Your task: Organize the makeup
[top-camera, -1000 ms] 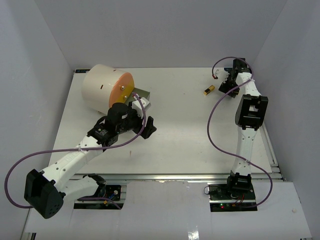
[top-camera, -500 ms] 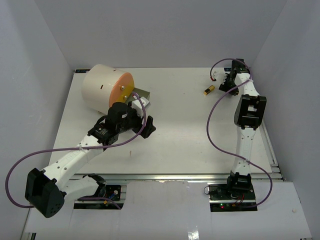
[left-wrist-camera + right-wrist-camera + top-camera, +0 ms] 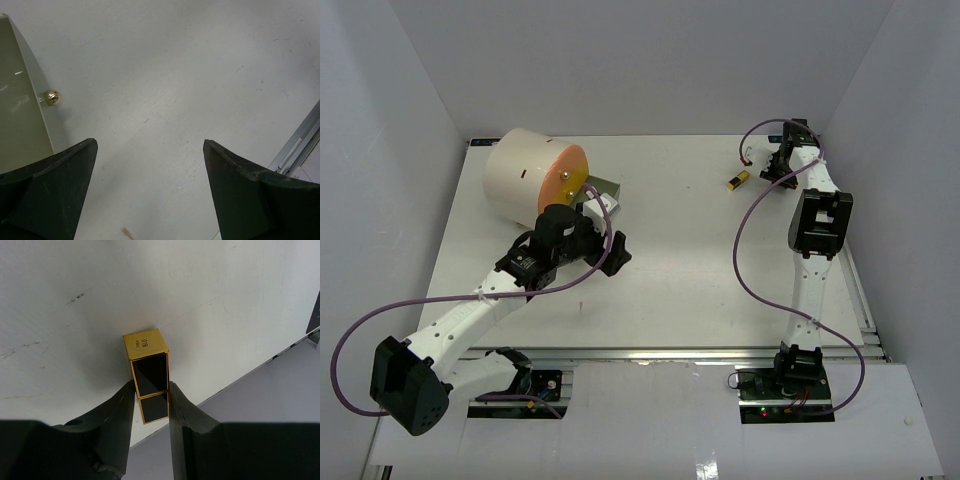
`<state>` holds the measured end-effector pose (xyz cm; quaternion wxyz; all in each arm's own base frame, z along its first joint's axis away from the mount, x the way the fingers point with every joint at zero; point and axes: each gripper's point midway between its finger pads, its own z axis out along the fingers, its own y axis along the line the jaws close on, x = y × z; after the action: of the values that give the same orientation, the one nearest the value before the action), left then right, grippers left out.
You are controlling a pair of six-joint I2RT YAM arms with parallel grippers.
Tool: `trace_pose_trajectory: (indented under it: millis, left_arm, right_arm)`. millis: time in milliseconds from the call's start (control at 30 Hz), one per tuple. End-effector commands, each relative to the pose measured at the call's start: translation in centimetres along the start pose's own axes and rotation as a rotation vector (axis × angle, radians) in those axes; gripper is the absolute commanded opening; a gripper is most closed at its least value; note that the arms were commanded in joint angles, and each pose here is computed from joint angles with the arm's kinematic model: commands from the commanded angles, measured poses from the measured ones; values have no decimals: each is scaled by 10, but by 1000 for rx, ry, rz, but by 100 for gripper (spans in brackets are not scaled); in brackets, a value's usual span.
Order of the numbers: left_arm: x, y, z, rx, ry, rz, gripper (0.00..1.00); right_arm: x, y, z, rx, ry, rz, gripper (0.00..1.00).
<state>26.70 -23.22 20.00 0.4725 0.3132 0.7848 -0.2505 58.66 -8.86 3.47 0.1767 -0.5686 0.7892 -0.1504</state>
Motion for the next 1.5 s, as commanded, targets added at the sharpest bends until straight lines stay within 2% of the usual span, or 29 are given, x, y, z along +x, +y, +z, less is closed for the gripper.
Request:
trace_pose_trajectory:
  millis: [0, 233, 500, 667, 833, 1000, 1067, 1200, 1367, 1467]
  left_arm:
    - [-3, 0, 0, 6, -20, 1, 98]
    - [-6, 1, -3, 1, -31, 0, 98]
    - [-12, 1, -7, -1, -53, 5, 98]
    - [-20, -1, -13, 0, -83, 15, 98]
    - [-38, 1, -31, -27, -166, 32, 98]
    - [-56, 19, -63, -157, -291, 42, 98]
    - [-61, 37, -87, -286, -369, 33, 98]
    - [-63, 65, -143, -510, -532, -5, 98]
    - [-68, 66, -195, -595, -714, -58, 98]
    - [-68, 71, -205, -637, -740, -66, 98]
  right_arm:
    - [-12, 15, -24, -54, -32, -45, 26]
    - [-36, 37, -46, -112, -57, -54, 18]
    - [-58, 60, -75, -170, -148, 101, 11]
    - [-83, 96, -125, -268, -289, 169, 9]
    - [-145, 153, -174, -375, -429, 72, 9]
    - [-213, 198, -215, -364, -500, -120, 9]
    - [-245, 213, -227, -337, -514, -208, 9]
    - [-311, 207, -241, -223, -557, -331, 9]
    - [-387, 228, -250, -115, -596, -504, 9]
    - [-424, 233, -250, -17, -627, -566, 8]
